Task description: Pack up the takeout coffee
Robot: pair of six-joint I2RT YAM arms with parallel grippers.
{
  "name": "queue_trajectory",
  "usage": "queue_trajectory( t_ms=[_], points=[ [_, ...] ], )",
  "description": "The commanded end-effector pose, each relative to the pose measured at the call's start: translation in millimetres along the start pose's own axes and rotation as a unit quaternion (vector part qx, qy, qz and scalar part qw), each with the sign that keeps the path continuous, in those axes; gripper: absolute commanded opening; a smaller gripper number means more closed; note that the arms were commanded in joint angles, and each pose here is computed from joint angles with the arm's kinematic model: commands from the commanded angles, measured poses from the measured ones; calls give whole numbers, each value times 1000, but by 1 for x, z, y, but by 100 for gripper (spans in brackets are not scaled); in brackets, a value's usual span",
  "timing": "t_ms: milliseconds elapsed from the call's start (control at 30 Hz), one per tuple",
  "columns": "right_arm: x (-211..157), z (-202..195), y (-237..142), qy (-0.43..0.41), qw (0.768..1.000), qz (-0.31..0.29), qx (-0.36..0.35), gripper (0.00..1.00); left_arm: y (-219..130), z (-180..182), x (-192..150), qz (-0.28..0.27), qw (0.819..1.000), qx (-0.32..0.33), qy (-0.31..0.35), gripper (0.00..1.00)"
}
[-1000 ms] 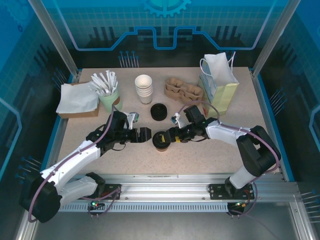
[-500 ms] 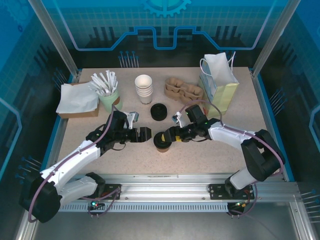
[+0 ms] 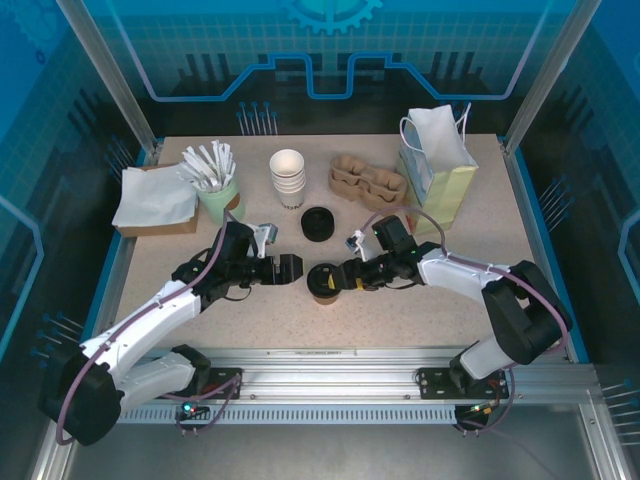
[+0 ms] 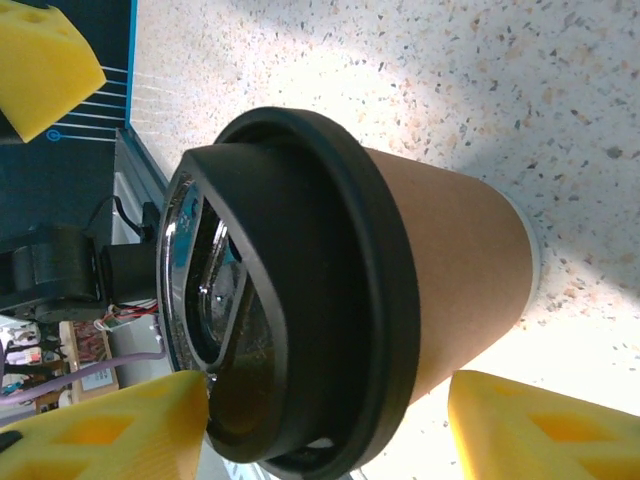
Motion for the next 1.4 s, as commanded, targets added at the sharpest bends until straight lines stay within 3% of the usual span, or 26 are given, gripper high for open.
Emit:
queue_trajectory(
  t_ms=[0, 667, 933, 1100, 1200, 1367],
  points=[
    [0, 3, 9, 0, 1000, 8, 9, 62, -5, -1, 7, -10, 1000, 9, 13, 87],
    [32, 35, 47, -25, 999, -6, 27, 57, -22, 13, 12, -50, 995, 84, -2, 87],
    [44, 51, 47, -49, 998, -7, 28, 64, -31, 9, 17, -68, 994, 84, 5, 88],
    [50, 56, 7, -75, 997, -34, -11, 72, -38, -2, 26, -87, 994, 62, 14, 88],
    [57, 60, -26, -118, 988, -58, -76, 75, -43, -11, 35, -104, 993, 48, 19, 87],
    [88, 76, -71, -235, 932, -113, -250, 78, -49, -25, 52, -136, 990, 20, 30, 87]
  ],
)
Point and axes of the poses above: each hand's point on the last joint's axis, 136 mm out from that joint toward the fingers, its own y axis out along the fingers, its own z axis along the line the jaws close on, x = y × z, the point moved 8 cm from there along -y, back along the fingers, and after that the axes turned 1 degree about y, right-handed, at the moved point
